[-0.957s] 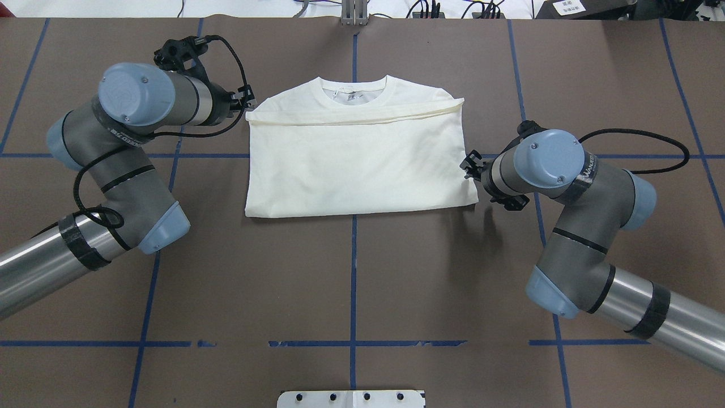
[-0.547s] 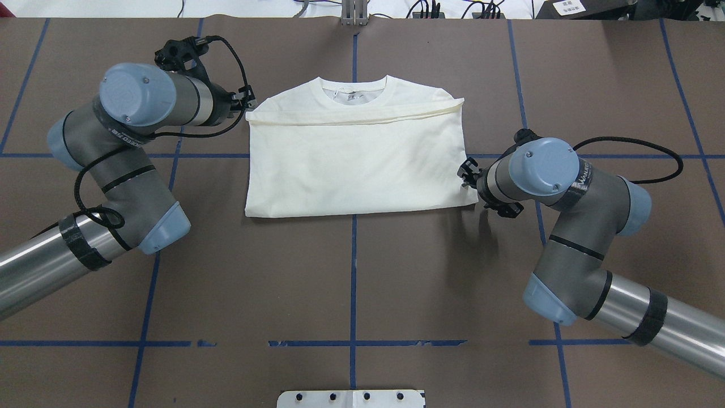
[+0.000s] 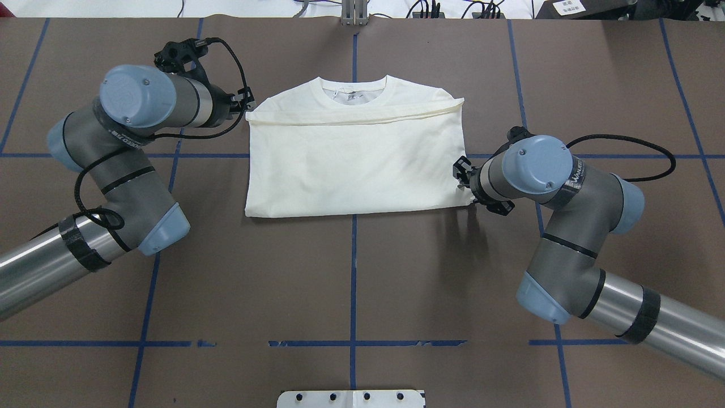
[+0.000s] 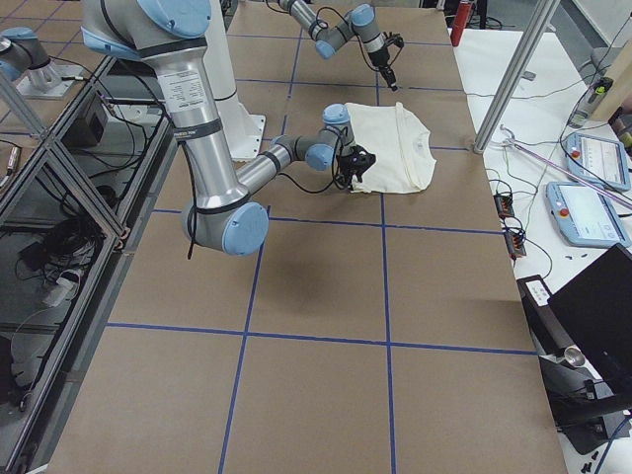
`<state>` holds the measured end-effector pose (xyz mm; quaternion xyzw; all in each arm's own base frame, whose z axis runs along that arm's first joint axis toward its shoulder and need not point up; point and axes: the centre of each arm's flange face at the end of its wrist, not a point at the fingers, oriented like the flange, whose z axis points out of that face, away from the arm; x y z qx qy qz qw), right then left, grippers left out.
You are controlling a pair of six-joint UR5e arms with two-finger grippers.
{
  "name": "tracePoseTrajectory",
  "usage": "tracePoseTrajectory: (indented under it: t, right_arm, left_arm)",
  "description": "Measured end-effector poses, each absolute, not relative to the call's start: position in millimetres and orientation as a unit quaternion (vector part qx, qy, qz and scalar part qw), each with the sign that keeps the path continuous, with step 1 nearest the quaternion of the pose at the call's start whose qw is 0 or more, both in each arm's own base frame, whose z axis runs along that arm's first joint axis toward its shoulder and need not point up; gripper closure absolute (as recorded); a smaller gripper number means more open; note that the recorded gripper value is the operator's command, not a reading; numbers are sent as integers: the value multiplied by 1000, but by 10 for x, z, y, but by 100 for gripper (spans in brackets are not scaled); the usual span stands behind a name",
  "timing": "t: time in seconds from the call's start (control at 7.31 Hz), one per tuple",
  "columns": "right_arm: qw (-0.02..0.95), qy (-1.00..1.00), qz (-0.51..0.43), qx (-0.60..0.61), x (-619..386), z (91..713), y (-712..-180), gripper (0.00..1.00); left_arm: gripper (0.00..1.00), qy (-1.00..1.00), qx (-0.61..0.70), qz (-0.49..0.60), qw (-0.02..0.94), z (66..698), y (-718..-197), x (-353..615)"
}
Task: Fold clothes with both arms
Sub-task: 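Move the right gripper to the side edge of the folded shirt and grasp it, then drag the folded shirt toward the robot with the right gripper while the left arm withdraws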
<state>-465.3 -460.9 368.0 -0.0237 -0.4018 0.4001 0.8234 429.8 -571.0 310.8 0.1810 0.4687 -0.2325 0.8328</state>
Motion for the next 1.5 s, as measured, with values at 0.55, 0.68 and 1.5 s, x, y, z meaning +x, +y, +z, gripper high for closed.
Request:
tracePoseTrajectory:
  t: [0.55,0.68,1.5]
  right_arm:
    - [819,-415,394,-24,-4533,3565,-4545,100]
    - [818,-420,391,-26,-4374,3566,-4413,100]
    - [893,-372,200,-153,-3789,3948,-1782,50]
  left_arm:
    - [47,468,180,-232,834,3121,-5701,4314]
    - [47,469,179,-231,833,3115,-5697,4315]
    - [46,562,109,-189,798,2377,-5053,4436]
